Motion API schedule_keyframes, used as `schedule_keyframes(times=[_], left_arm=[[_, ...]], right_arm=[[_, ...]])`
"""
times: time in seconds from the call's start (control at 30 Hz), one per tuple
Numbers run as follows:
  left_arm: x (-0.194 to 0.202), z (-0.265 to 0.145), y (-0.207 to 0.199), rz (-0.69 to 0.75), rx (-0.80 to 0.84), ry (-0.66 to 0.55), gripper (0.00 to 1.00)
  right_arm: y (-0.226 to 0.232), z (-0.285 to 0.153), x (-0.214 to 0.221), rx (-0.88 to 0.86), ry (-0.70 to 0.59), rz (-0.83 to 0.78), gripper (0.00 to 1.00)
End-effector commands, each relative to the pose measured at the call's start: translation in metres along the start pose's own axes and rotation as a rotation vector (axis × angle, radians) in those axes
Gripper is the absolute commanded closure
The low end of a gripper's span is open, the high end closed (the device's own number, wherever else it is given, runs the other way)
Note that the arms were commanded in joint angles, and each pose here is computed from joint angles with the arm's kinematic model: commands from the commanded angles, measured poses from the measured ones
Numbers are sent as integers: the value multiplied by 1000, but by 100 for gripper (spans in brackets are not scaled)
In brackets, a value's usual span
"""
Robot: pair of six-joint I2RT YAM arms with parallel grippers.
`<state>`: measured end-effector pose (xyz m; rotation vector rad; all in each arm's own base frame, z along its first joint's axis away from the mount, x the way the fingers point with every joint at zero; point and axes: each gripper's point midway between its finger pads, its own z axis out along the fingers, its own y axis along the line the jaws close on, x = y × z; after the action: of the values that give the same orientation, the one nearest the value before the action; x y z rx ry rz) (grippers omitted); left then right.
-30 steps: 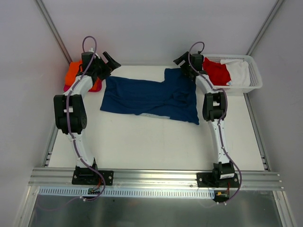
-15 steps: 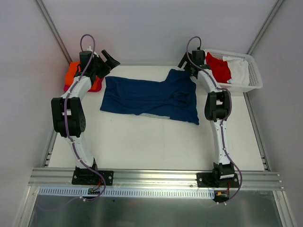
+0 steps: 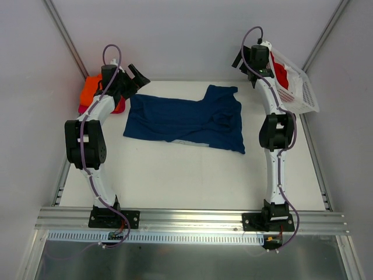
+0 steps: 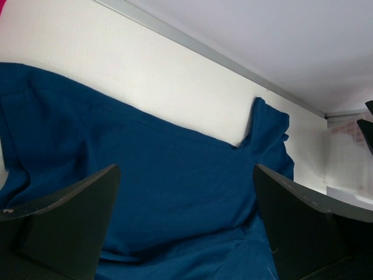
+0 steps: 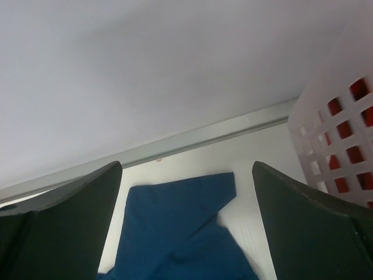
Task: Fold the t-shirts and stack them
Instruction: Grap the side of the flattened tshirt furthest away from the robot with both arms
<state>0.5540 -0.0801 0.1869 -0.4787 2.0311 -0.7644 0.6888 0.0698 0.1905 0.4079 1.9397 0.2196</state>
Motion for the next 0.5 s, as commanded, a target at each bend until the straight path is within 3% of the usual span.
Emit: schedule_keyframes(times=[0.0,0.27,0.47], left_arm=[[-20,-14,-20,60,35,-70,1],[-17,-11,-15,58,27,-61,1],[-11,-2,-6,37,8,-42,1]], right_arm=[[-32,-2,-11,71,-9,33,1],[-32,20,59,73,126,61,1],[-31,21,88,96,199,115,1]])
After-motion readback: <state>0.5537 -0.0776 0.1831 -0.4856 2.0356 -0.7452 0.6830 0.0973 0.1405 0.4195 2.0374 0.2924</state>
